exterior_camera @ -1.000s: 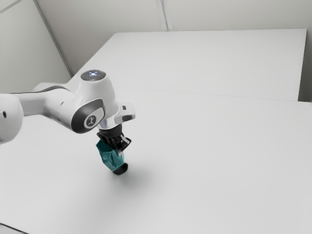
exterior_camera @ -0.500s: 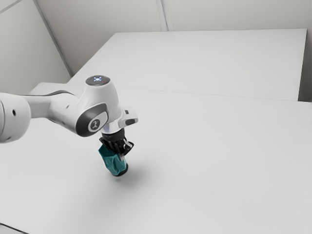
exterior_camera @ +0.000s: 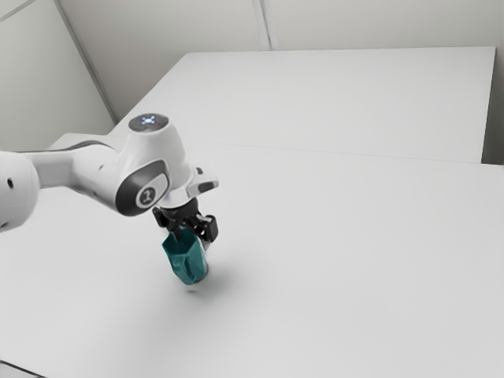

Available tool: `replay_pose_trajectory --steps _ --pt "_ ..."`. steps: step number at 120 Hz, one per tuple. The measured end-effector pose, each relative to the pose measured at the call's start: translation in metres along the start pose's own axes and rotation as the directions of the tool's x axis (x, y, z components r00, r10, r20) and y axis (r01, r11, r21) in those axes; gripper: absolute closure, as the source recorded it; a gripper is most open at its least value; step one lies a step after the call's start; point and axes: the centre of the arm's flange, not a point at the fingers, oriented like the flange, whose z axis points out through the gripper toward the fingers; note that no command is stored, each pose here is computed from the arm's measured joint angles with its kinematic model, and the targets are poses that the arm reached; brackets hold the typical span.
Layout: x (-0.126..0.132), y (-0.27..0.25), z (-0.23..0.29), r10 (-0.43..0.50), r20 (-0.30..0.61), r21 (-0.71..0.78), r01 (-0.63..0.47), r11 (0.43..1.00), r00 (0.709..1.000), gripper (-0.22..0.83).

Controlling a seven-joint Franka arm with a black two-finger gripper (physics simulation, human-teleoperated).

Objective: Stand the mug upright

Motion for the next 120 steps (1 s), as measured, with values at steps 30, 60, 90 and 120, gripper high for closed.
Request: replay_pose_trajectory --steps 30,60,90,120 --pt "0.013 -0.001 -0.053 -0.029 -0.009 -0.02 0.029 0.999 1.0 0.06" --pt "0.041 -0.005 -0.104 -0.049 0.046 -0.038 0.051 0.998 0.998 0.03" --pt "0.065 -0.021 -0.141 -0.075 0.086 -0.046 0.079 0.996 0.993 0.02" --pt "0.081 -0.049 -0.186 -0.119 0.08 -0.046 0.123 0.991 0.99 0.02"
